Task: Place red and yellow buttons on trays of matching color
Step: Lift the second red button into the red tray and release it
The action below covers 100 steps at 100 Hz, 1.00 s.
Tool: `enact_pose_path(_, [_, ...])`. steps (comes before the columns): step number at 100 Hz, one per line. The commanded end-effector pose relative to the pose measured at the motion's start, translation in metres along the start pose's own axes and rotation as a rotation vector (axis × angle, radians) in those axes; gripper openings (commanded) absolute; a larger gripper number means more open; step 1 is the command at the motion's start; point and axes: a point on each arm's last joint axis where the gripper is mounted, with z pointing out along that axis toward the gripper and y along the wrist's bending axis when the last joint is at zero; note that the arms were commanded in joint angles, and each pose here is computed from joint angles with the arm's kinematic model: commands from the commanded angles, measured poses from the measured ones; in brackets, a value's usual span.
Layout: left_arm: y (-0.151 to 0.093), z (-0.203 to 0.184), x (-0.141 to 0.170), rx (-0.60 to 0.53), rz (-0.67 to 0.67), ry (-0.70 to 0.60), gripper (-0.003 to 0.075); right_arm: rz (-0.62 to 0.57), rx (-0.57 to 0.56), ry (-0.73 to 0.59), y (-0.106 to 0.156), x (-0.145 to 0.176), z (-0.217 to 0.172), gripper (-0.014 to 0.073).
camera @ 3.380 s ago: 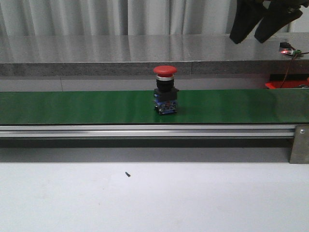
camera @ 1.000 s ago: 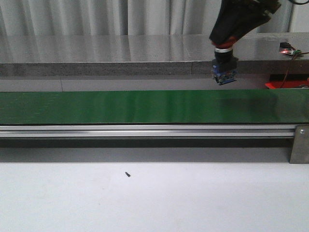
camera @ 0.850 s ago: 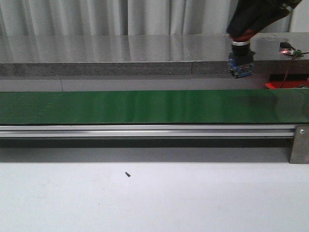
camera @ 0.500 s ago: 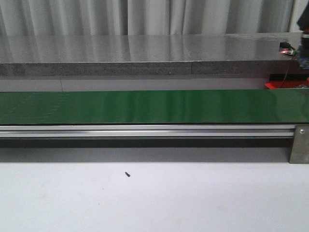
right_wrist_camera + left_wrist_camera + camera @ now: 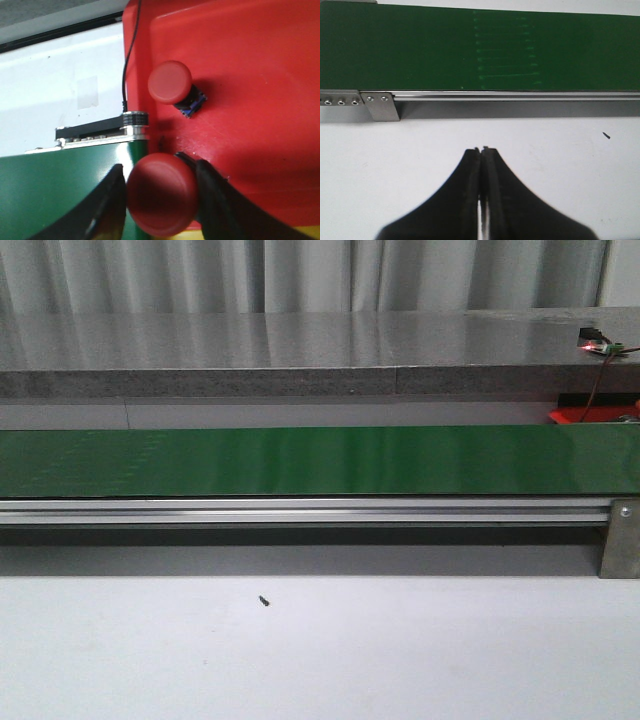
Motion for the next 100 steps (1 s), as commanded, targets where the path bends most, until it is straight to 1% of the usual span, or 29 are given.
enact_pose_path(1, [-0.002,-0.005,-0.014,0.012,-0.011,-0.096,-0.0020,0.042,0.009,-0.127,0.003,-0.010,-0.012,0.0098])
enact_pose_path(33, [-0.002,-0.005,-0.014,0.012,-0.011,-0.096,-0.0020,0.138,-0.003,-0.078,-0.014,-0.001,0.027,0.0098])
enact_pose_path(55, [-0.002,-0.005,-0.014,0.012,-0.011,-0.096,-0.0020,0.173,0.005,-0.071,-0.022,0.003,0.043,0.0098])
enact_pose_path(67, [-0.002,-0.005,-0.014,0.012,-0.011,-0.096,-0.0020,0.172,0.003,-0.058,-0.024,0.004,0.046,0.0109])
enact_pose_path(74, [-0.002,-0.005,-0.014,0.012,-0.011,-0.096,-0.0020,0.166,0.000,-0.054,-0.023,0.005,0.046,0.0174])
enact_pose_path(79, [-0.002,-0.005,-0.014,0.012,-0.011,-0.096,-0.0020,0.162,-0.003,-0.050,-0.023,0.005,0.046,0.0255])
enact_pose_path(86, [-0.002,-0.005,-0.014,0.012,-0.011,-0.096,-0.0020,0.163,-0.006,-0.048,-0.023,0.005,0.046,0.0395])
enact_pose_path(91, [-0.002,-0.005,-0.014,0.012,-0.011,-0.096,-0.0020,0.166,-0.008,-0.049,-0.022,0.005,0.046,0.0463])
enact_pose_path(96, [-0.002,-0.005,-0.014,0.012,-0.011,-0.096,-0.0020,0.167,-0.010,-0.054,-0.022,0.004,0.045,0.0498])
enact_pose_path(100, [-0.002,-0.005,-0.014,0.012,-0.011,-0.096,-0.0020,0.165,-0.010,-0.059,-0.021,0.003,0.042,0.0501])
